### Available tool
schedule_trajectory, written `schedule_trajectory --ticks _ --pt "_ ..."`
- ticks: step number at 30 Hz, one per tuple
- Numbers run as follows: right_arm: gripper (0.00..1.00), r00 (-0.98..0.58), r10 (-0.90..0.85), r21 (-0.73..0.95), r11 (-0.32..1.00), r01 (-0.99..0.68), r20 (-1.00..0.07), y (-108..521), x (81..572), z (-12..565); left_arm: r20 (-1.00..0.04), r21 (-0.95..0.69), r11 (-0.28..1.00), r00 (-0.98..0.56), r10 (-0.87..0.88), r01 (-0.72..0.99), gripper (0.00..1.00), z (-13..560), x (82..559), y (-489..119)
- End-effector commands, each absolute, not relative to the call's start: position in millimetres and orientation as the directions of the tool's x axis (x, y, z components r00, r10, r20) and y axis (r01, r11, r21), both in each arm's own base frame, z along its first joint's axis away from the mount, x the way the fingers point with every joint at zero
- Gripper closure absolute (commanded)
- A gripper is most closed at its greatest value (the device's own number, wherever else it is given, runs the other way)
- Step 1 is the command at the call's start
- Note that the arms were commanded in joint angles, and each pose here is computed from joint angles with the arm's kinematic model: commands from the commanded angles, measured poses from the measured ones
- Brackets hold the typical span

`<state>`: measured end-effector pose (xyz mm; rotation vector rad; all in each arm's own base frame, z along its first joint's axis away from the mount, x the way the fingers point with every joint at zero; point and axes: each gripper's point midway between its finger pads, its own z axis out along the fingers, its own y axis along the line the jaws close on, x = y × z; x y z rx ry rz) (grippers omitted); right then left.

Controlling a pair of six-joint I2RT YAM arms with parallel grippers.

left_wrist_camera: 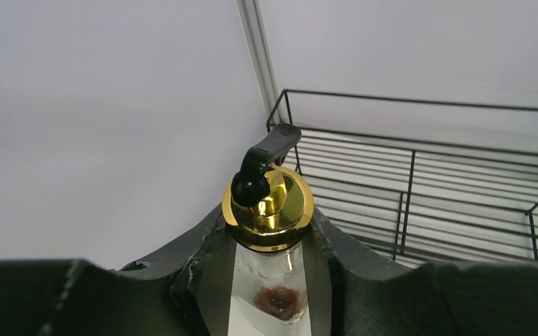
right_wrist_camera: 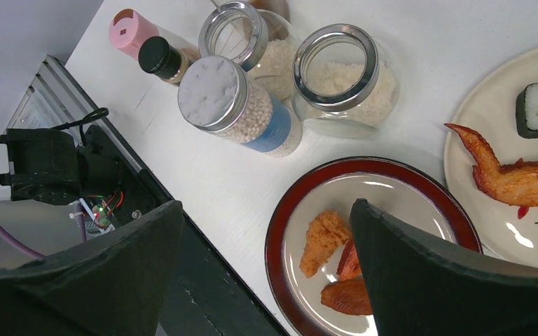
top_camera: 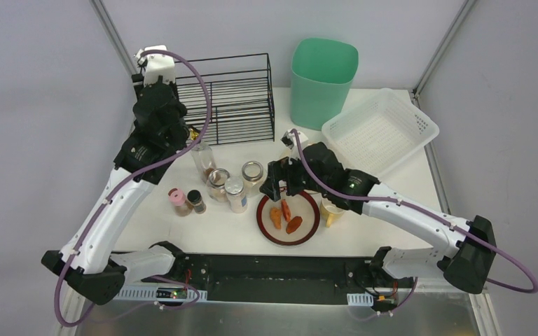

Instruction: Clear the kitchen counter

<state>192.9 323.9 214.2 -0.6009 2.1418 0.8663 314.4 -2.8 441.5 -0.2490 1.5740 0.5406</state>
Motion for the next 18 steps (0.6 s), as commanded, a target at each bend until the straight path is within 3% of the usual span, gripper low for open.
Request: schedule_trajectory --ticks 1,18 --pt "0.07 -0.605 -0.126 0.41 0.627 -0.662 -0.786 337 193 219 -0.983 0.114 0.851 0.068 0.172 -0.512 1.0 509 323 3" --pt "0.08 -0.617 -0.148 0.409 0.627 -0.663 -0.773 343 192 208 -0.968 0.036 0.9 0.208 0.139 -0.434 1.0 564 417 -13"
